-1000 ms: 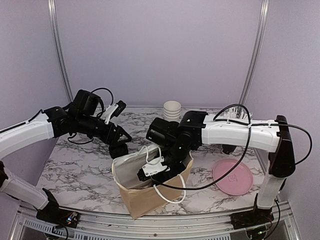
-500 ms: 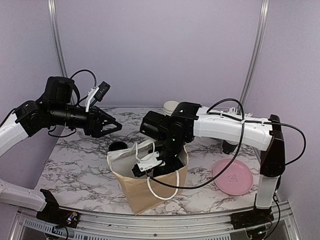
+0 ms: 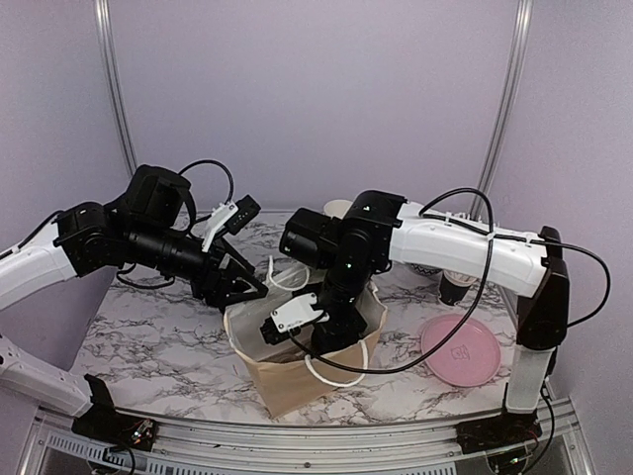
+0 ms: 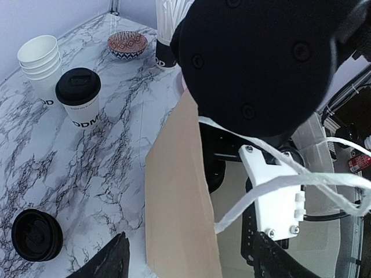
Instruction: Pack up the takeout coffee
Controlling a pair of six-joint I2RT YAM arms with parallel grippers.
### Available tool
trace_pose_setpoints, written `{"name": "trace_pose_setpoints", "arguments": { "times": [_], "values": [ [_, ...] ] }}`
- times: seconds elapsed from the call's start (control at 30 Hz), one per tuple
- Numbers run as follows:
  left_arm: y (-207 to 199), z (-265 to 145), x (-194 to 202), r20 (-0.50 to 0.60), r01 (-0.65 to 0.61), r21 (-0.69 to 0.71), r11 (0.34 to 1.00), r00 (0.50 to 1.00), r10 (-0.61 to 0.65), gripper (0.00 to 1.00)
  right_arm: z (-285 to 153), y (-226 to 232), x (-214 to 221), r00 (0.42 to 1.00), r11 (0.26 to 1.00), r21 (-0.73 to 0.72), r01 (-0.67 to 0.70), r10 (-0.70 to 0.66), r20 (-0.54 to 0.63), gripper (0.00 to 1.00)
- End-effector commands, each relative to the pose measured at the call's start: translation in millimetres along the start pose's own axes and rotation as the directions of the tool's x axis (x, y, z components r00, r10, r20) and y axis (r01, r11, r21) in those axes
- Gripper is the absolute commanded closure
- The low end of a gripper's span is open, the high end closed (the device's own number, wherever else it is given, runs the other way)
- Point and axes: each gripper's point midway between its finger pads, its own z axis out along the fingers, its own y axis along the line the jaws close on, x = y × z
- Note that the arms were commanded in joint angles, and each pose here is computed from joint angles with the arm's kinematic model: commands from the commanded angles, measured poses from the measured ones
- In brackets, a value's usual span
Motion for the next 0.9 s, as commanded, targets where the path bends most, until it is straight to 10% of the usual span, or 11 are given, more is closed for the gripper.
{"name": "trace_pose_setpoints", "arguments": {
  "times": [0.0, 0.57, 0.87],
  "values": [
    [13, 7, -10, -0.015, -0.049, -0.103, 0.994, 0.999, 0.048, 0.28, -28, 3, -6, 0.998, 0.999, 0.036, 0.018, -0.020, 0.058, 0.01],
    [20, 45, -34, -0.052, -0.053, -0.077, 0.996, 0.997, 0.049, 0.99, -89, -8, -13, 0.987, 0.965, 0.255, 0.061, -0.096, 0.127, 0.02],
    [29, 21, -70, 0.023, -0.142, -0.204, 0.969, 0.988, 0.150, 1.00, -209, -14, -1, 0.972, 0.773, 0.628, 0.089, -0.206, 0.116, 0.04]
  ]
}}
